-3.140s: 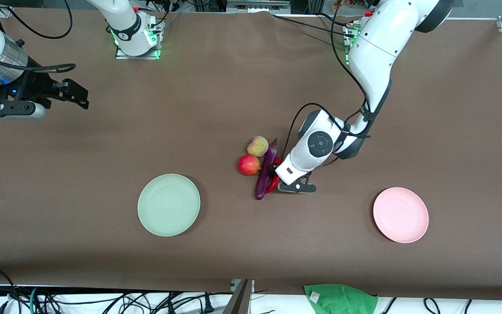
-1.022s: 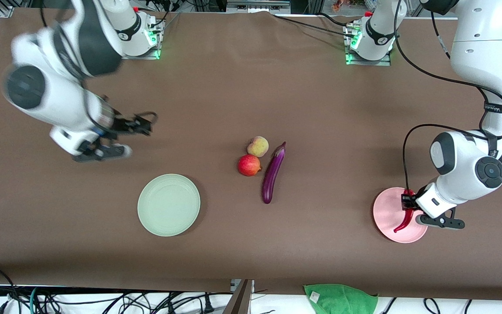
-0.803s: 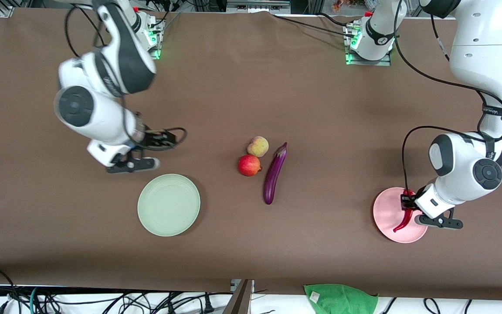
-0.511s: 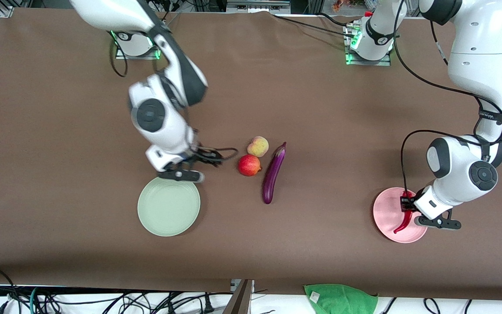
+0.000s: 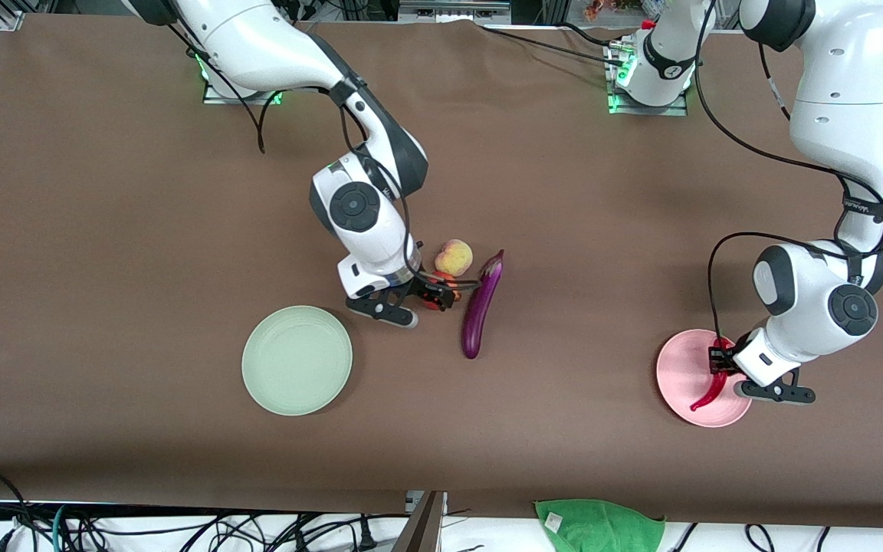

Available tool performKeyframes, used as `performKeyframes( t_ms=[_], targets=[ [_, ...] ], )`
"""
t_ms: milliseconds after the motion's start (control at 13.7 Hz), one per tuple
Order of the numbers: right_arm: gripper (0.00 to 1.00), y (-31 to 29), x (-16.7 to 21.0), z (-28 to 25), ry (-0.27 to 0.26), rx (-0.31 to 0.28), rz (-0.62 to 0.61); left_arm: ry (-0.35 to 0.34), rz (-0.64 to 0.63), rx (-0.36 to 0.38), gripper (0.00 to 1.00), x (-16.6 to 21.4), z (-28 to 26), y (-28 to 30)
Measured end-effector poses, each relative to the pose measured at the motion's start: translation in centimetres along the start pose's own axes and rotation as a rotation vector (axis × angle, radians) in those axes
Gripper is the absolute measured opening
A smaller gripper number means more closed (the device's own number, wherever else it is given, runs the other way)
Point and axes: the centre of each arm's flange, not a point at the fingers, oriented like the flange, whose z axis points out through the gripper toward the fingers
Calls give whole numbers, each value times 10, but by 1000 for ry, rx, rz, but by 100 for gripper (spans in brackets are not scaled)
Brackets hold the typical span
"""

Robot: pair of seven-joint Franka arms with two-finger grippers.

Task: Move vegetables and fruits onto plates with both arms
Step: 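Release the chili on the pink plate while the right gripper grasps the apple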

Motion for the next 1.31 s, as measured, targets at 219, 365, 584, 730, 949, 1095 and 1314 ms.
performKeyframes(
  t_ms=[219, 365, 584, 730, 949, 1095, 1314],
  targets=[
    [100, -2, -18, 29, -16, -30, -23, 33, -40, -28, 65, 6, -9, -2],
    [100, -3, -25, 37, -19, -40, -32, 61, -50, -33, 85, 12, -27, -3],
    [100, -2, -26, 42, -22, -45, -33, 34, -45, -49, 100, 15, -68, 1],
    [100, 0, -27, 47, -25, -52, -33, -1, -36, -64, 100, 13, -105, 6],
    [100, 1, -30, 56, -27, -55, -35, -63, -19, -89, 100, 2, -175, 15],
    [100, 0, -32, 59, -27, -55, -37, -92, -7, -76, 100, -9, -221, 18],
    [88, -1, -32, 58, -23, -48, -37, -96, 17, -20, 100, -21, -270, 18]
  ],
)
